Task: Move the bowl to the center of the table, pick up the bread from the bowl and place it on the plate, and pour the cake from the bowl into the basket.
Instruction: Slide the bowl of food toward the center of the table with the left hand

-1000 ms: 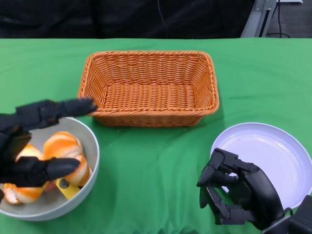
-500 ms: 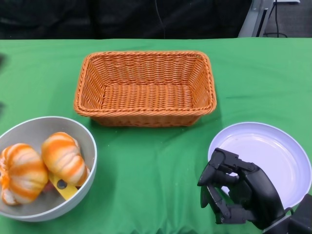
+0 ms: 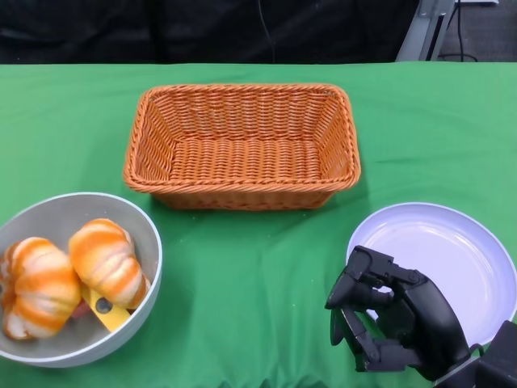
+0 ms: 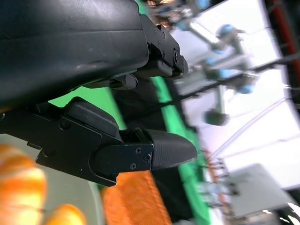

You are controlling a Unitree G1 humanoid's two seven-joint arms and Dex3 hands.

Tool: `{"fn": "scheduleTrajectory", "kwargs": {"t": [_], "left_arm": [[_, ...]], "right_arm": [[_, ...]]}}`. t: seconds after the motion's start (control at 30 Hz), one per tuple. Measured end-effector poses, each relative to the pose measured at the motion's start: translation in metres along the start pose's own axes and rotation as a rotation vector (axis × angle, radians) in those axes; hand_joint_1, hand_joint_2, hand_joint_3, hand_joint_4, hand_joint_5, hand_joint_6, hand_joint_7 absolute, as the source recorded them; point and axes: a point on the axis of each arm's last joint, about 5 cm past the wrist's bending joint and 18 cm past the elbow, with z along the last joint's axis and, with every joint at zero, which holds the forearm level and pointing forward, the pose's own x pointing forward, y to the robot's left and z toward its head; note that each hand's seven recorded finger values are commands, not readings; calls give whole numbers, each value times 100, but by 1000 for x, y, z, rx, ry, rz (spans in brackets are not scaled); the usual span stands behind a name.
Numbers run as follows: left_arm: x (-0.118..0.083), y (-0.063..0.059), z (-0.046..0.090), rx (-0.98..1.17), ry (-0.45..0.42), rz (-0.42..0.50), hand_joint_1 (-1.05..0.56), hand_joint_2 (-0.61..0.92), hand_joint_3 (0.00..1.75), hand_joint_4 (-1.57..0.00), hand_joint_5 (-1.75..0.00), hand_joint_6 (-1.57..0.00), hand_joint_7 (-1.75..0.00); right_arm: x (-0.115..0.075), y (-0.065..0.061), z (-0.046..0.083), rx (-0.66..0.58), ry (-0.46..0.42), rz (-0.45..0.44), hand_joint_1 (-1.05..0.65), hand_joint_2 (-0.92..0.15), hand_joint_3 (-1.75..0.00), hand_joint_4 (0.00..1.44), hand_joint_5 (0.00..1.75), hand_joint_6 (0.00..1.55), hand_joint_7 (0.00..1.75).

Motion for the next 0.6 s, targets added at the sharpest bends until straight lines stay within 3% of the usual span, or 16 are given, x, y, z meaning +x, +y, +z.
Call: {"fn": "scheduleTrajectory", "kwargs": {"t": [0.27,0.4,0.6], "left_arm": [[-1,-1,-13,21,110,-4,-78,92,65,-26,0,-25,0],[-1,-4,-18,10,163,34,-85,92,56,-31,-2,-28,-1],[-4,-5,-24,7,229,64,-81,92,53,-33,-3,-28,-1]], "right_arm": [[0,0,0,1,-1,2,-7,-56,-120,78,175,64,152],[0,0,0,2,-2,6,-7,-56,-120,78,175,64,152],[0,0,0,2,-3,13,-6,-56,-121,78,175,64,153]]}}
